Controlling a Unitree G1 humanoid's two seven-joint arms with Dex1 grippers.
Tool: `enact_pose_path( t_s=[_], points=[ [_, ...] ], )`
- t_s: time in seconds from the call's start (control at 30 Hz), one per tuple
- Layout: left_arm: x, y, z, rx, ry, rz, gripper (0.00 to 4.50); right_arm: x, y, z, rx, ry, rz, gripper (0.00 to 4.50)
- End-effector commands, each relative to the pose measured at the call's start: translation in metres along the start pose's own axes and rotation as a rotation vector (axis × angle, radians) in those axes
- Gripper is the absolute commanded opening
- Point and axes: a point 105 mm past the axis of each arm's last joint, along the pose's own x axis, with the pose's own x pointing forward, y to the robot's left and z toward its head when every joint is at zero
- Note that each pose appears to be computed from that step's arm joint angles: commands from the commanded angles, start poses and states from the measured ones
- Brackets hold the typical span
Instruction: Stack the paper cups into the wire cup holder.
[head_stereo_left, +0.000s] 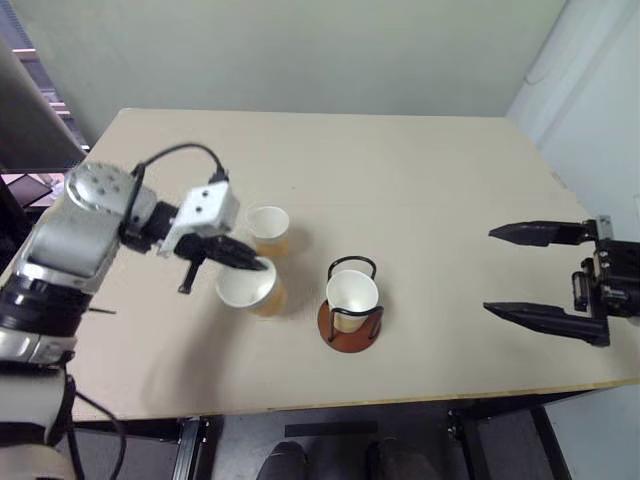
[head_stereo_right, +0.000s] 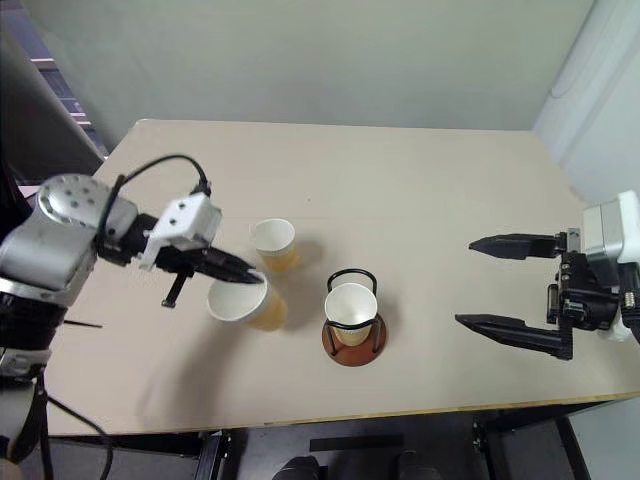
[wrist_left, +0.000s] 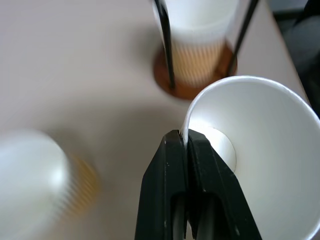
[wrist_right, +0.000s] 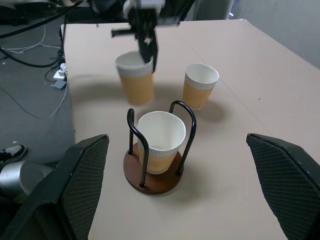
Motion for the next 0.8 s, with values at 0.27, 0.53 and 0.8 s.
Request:
enact_pose_path(
  t_s=[0.27,0.53,0.8],
  points=[
    [0.020,0.029,0.104,0.270,-0.366,-0.107,0.04,-0.002,-0.002,0.007,-0.070,-0.006,-0.040,4.50],
    [0.059,0.023,0.103,0.364,-0.261,-0.249,0.04,-0.011,0.000,0.005,-0.067,0.043,-0.104,4.50],
    [0.071,0.020,0.098,0.441,-0.166,-0.318,0.04,-0.035,0.006,-0.014,0.003,0.122,-0.207,4.50]
  ],
)
